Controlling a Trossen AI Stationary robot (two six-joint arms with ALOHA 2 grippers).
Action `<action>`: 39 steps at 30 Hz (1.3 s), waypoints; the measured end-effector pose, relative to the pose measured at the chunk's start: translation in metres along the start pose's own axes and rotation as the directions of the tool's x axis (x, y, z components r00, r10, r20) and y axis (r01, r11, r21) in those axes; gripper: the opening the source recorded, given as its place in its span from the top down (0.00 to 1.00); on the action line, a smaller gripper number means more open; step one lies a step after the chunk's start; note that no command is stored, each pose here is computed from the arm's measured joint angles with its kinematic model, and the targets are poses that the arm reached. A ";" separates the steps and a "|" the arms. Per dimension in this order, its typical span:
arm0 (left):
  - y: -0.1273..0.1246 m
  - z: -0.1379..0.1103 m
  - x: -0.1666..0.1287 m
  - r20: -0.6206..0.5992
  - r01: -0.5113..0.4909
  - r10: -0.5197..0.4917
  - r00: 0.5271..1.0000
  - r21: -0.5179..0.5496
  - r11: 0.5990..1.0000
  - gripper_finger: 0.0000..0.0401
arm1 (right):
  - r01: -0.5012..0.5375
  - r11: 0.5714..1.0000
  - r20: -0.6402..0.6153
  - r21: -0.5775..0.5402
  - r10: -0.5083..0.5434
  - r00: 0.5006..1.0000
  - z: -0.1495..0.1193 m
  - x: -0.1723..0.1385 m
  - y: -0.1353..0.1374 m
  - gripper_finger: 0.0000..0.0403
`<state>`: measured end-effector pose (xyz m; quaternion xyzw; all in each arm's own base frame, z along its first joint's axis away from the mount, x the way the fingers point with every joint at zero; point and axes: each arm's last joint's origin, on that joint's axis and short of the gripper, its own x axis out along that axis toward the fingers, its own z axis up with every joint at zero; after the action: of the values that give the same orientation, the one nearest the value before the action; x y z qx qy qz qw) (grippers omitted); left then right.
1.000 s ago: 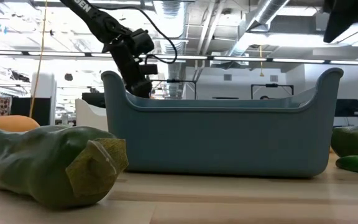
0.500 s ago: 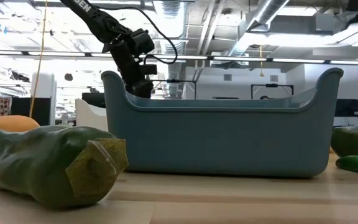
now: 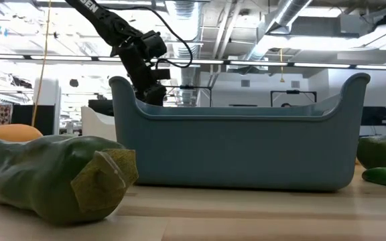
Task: Sort produce into baskets
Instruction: Put the red tomato into the top transparent bin
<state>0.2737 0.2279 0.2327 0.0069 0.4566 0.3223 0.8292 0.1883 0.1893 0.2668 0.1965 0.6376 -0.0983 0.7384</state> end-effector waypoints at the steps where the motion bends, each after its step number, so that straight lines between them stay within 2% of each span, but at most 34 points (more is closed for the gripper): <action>1: 0.000 0.000 0.000 0.000 0.000 0.000 1.000 0.000 1.000 0.05 | 0.007 1.000 -0.005 0.001 -0.007 1.000 0.000 0.002 0.001 0.01; 8: 0.000 0.000 0.000 -0.001 -0.001 0.001 1.000 0.000 1.000 0.05 | -0.014 1.000 -0.151 0.013 0.015 0.988 -0.003 0.014 0.008 0.01; 11: 0.000 -0.001 0.000 -0.006 -0.001 0.001 1.000 0.001 1.000 0.05 | -0.057 0.994 -0.217 0.088 0.075 0.973 -0.006 0.013 0.013 0.01; 15: 0.000 -0.001 0.000 -0.014 0.001 -0.001 1.000 0.002 1.000 0.05 | -0.128 0.969 -0.192 0.211 0.170 0.967 -0.010 0.013 0.025 0.01; 19: 0.000 -0.001 0.000 -0.015 0.002 -0.002 1.000 0.002 1.000 0.05 | -0.187 0.941 -0.176 0.280 0.242 0.954 -0.016 0.014 0.037 0.01; 26: 0.000 -0.002 0.000 -0.016 0.002 -0.002 1.000 0.002 1.000 0.05 | -0.002 0.926 -0.280 0.378 0.117 0.953 -0.039 0.038 0.044 0.01; 34: 0.000 -0.001 0.000 -0.016 0.003 -0.003 1.000 -0.013 1.000 0.05 | 0.154 0.925 -0.438 0.348 0.015 0.899 -0.060 0.073 0.056 0.01; 39: 0.000 -0.001 0.000 -0.015 0.003 -0.003 1.000 -0.023 1.000 0.05 | 0.221 0.915 -0.457 0.336 -0.047 0.888 -0.063 0.093 0.057 0.01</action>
<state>0.2728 0.2271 0.2318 -0.0058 0.4593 0.3262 0.8262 0.1697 0.2771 0.1787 0.3071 0.7688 -0.2243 0.5142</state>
